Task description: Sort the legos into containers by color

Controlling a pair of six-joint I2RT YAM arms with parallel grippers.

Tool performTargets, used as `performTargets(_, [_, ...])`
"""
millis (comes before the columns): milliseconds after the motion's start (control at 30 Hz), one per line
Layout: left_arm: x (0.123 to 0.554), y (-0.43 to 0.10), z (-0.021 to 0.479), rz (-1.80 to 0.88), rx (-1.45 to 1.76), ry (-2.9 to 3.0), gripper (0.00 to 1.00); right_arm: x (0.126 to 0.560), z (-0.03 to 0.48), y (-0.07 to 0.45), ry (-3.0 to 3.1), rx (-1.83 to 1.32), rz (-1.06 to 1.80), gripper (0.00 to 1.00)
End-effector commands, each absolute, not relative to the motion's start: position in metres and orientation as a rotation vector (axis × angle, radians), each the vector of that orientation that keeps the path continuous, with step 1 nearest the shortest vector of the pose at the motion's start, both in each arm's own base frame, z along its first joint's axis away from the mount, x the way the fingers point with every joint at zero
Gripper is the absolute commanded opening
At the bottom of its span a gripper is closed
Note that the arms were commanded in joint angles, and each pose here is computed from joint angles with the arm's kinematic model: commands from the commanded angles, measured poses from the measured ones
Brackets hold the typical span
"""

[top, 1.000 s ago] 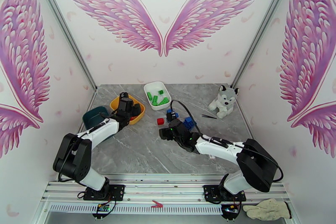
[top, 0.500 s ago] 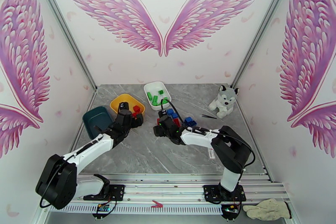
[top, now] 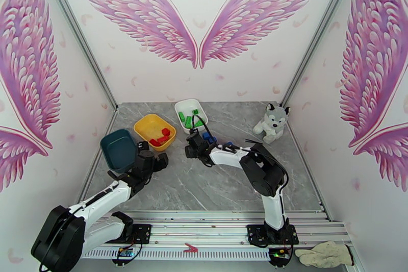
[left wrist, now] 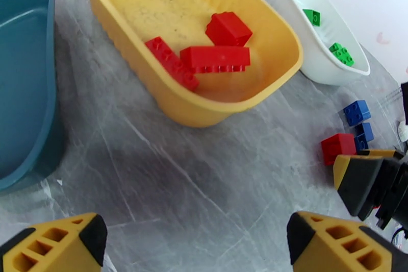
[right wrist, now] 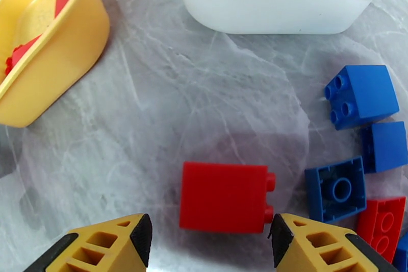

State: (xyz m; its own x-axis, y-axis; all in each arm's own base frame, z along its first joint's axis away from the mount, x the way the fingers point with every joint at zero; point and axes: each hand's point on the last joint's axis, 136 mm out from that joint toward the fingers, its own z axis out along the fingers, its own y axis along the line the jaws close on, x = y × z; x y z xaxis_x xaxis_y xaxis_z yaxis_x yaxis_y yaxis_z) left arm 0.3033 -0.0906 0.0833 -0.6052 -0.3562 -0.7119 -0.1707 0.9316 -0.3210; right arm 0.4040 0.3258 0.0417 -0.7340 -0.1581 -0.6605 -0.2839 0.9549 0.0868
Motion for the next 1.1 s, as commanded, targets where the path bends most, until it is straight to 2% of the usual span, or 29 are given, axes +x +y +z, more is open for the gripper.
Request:
performTargets(0, [0.305,-0.093,0.085,-0.333,-0.399,2.2,0.99,0.412,0.034,0.32,2.433,-0.293,0.188,0.7])
performTargets(367, [0.305,-0.101,0.074,-0.395,-0.408,2.214,0.99,0.431,0.024,0.319,2.448,-0.288,0.167,0.66])
performTargets(500, [0.306,-0.102,0.076,-0.401,-0.408,2.209,0.99,0.434,0.024,0.32,2.445,-0.294,0.176,0.61])
performTargets(600, [0.307,-0.104,0.08,-0.418,-0.405,2.201,0.99,0.435,0.026,0.321,2.44,-0.298,0.188,0.52])
performTargets(667, [0.307,-0.105,0.084,-0.43,-0.404,2.191,0.99,0.433,0.029,0.324,2.435,-0.305,0.216,0.44])
performTargets(733, [0.308,-0.106,0.089,-0.444,-0.401,2.176,0.99,0.431,0.036,0.327,2.42,-0.309,0.256,0.4])
performTargets(1067, [0.335,-0.104,0.119,-0.502,-0.39,2.12,0.99,0.41,0.086,0.363,2.325,-0.363,0.626,0.37])
